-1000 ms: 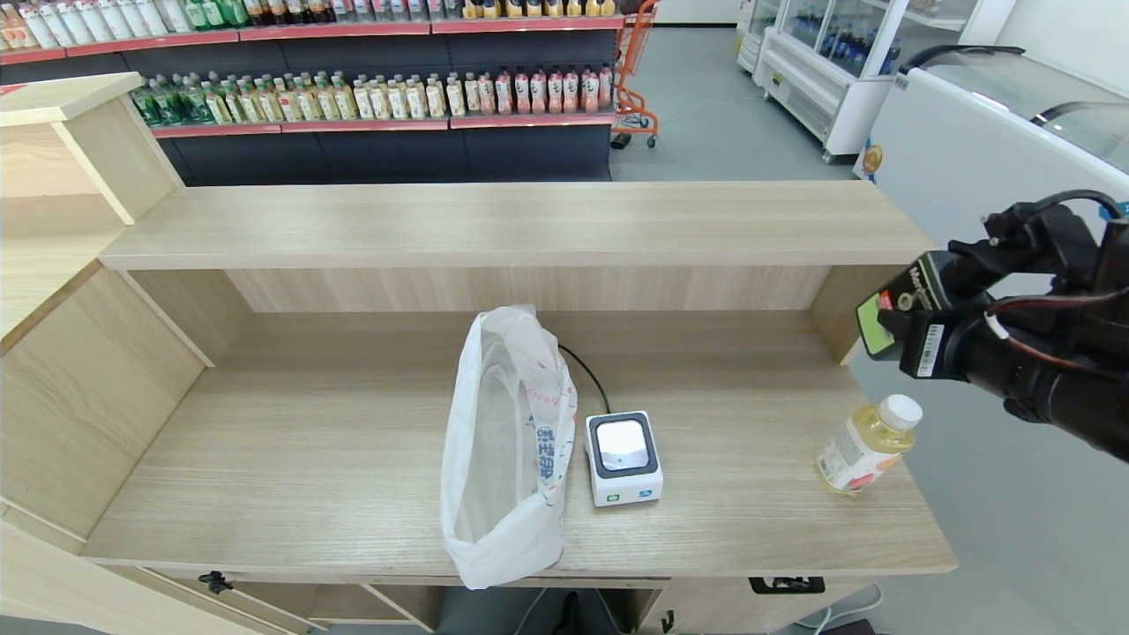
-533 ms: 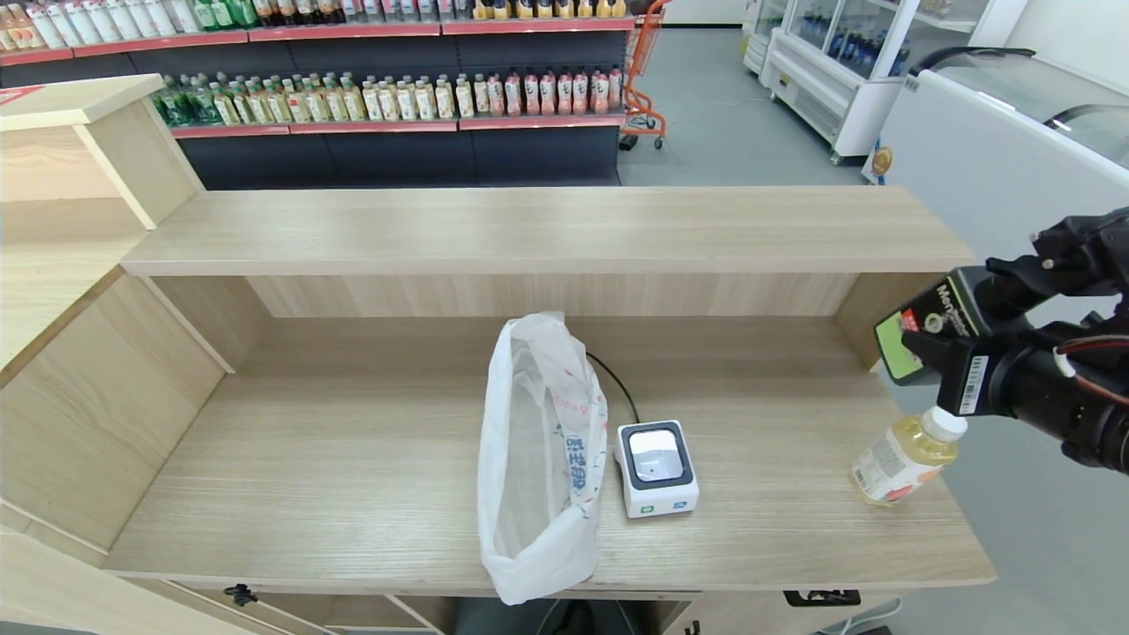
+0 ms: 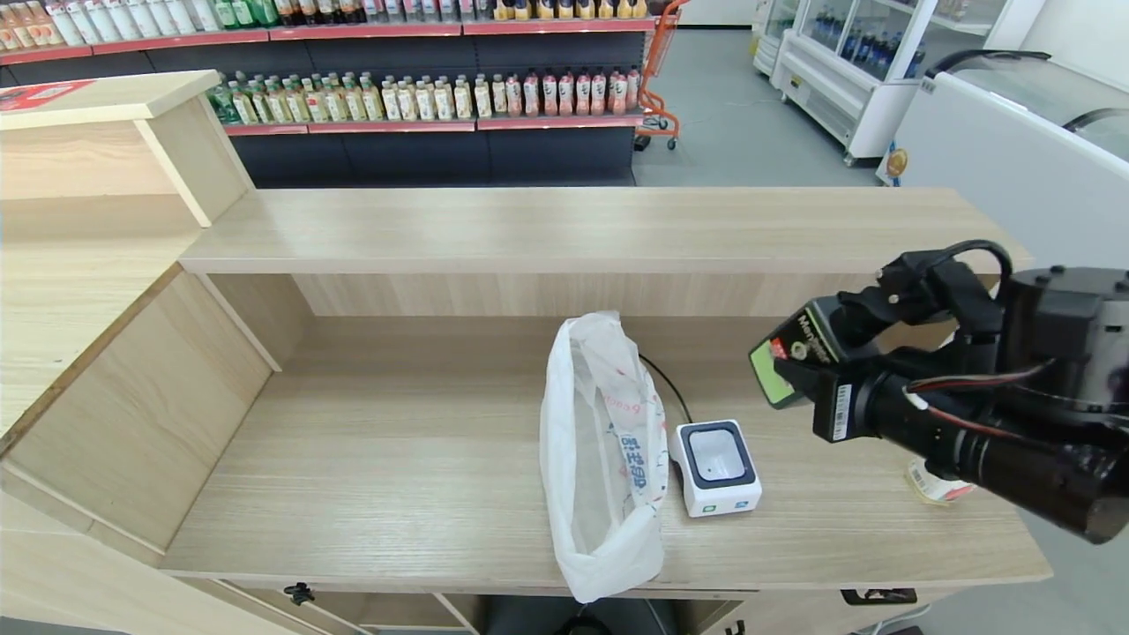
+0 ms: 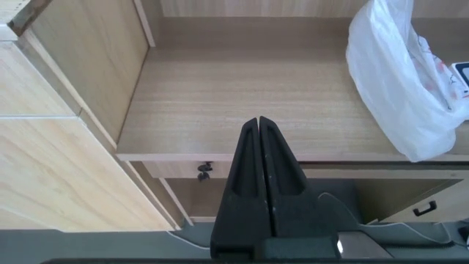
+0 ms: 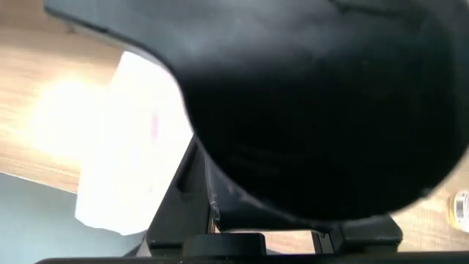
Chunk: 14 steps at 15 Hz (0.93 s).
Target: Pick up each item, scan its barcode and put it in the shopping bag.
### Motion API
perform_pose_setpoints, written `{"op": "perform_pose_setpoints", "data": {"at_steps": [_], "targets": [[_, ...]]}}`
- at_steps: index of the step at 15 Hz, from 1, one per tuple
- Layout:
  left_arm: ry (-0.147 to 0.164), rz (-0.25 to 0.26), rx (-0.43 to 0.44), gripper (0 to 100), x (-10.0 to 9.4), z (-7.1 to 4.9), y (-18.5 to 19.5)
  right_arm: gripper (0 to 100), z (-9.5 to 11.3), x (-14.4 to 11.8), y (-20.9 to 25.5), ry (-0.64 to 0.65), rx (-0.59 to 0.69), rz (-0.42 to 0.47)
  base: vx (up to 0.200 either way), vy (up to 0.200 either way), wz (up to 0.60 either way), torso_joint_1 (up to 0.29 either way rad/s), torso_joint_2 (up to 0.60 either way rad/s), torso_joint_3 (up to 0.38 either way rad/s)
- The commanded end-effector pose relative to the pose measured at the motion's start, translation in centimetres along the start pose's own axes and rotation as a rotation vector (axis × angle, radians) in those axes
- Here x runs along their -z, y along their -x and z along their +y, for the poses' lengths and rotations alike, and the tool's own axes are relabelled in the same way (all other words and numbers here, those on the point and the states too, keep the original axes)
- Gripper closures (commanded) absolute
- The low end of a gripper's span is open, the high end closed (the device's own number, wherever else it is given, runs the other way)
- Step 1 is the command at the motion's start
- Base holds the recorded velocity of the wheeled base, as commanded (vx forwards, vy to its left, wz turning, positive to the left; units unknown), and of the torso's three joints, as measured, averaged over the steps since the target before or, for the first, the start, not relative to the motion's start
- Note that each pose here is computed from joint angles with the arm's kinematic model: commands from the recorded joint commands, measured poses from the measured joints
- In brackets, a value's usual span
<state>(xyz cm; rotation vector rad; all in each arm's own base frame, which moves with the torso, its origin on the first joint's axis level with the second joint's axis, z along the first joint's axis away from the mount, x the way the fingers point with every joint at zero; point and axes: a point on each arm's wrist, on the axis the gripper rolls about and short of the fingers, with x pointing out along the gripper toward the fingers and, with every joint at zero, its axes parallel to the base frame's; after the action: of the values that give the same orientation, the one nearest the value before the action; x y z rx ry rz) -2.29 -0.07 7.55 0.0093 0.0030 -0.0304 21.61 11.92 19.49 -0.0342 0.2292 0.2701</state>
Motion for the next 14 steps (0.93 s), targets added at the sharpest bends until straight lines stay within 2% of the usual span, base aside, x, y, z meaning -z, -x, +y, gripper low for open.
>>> {"op": "perform_pose_setpoints", "data": {"at_steps": [1, 5, 8, 11, 14], "targets": [[0.0, 0.001, 0.0, 100, 0.0, 0.0, 0.0, 100, 0.9, 3.0, -3.0, -0.005, -0.031, 0.128, 0.0, 0.0, 0.0, 0.0, 0.0, 0.0], [0.0, 0.001, 0.0, 100, 0.0, 0.0, 0.0, 100, 2.3, 5.7, -5.4, -0.024, -0.079, 0.223, 0.0, 0.0, 0.0, 0.0, 0.0, 0.0], [0.0, 0.0, 0.0, 100, 0.0, 0.0, 0.0, 100, 3.7, 8.0, -7.9, -0.007, -0.128, 0.232, 0.0, 0.0, 0.0, 0.0, 0.0, 0.0], [0.0, 0.001, 0.0, 100, 0.0, 0.0, 0.0, 100, 4.9, 10.1, -9.9, -0.005, -0.15, 0.203, 0.0, 0.0, 0.0, 0.0, 0.0, 0.0], [0.0, 0.001, 0.0, 100, 0.0, 0.0, 0.0, 100, 5.4, 12.1, -11.7, 0.024, -0.187, 0.205, 0.0, 0.0, 0.0, 0.0, 0.0, 0.0]]}}
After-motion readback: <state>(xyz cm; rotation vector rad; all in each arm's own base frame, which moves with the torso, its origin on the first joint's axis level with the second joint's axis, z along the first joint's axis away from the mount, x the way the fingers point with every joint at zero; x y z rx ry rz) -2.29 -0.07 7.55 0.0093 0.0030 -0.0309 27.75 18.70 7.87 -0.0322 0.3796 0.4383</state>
